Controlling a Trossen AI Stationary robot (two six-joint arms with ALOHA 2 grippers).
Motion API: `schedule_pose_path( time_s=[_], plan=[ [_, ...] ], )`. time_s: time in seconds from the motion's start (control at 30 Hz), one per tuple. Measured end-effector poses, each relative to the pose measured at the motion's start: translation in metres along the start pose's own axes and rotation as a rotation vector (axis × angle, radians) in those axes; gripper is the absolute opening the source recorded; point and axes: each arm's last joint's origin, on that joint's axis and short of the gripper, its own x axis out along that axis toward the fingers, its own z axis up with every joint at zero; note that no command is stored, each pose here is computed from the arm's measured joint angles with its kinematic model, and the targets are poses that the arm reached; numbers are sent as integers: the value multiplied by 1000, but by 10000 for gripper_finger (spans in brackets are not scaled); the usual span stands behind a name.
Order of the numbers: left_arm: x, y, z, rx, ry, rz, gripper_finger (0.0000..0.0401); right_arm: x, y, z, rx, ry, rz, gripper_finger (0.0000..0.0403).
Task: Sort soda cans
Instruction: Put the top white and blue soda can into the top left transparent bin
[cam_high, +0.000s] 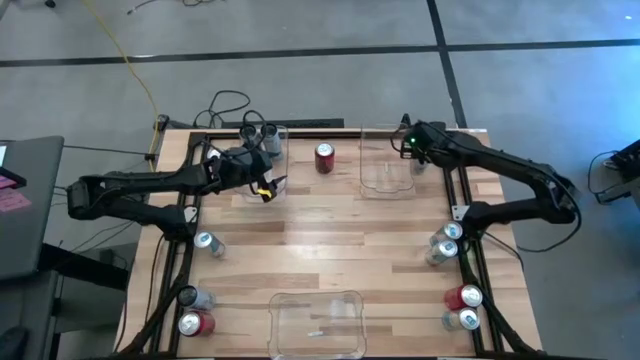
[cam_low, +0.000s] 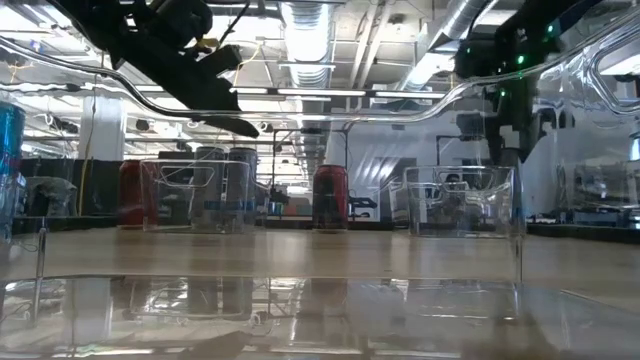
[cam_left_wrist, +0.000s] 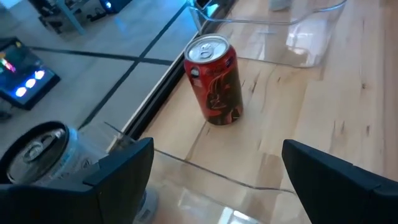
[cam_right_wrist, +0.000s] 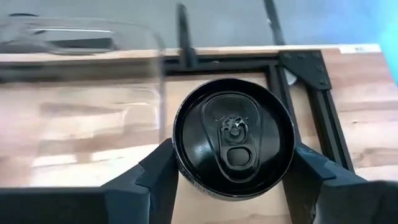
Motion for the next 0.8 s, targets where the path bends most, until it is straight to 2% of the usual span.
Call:
schedule_pose_path(
  time_s=[0.3,0.57,0.67,0.8],
  plan=[
    [-10,-18,4,-18,-24,-76,350,-74,-2,14,-90,-107,205,222],
    [-38,-25,19,-59,-155,-133,350,-120,0,13,-157,-197,391,222],
    [-42,-29,24,-70,-210,-197,350,-130,10,11,-197,-238,479,222],
    [-36,-37,31,-74,-286,-289,350,-141,41,3,-298,-290,644,222]
  ],
)
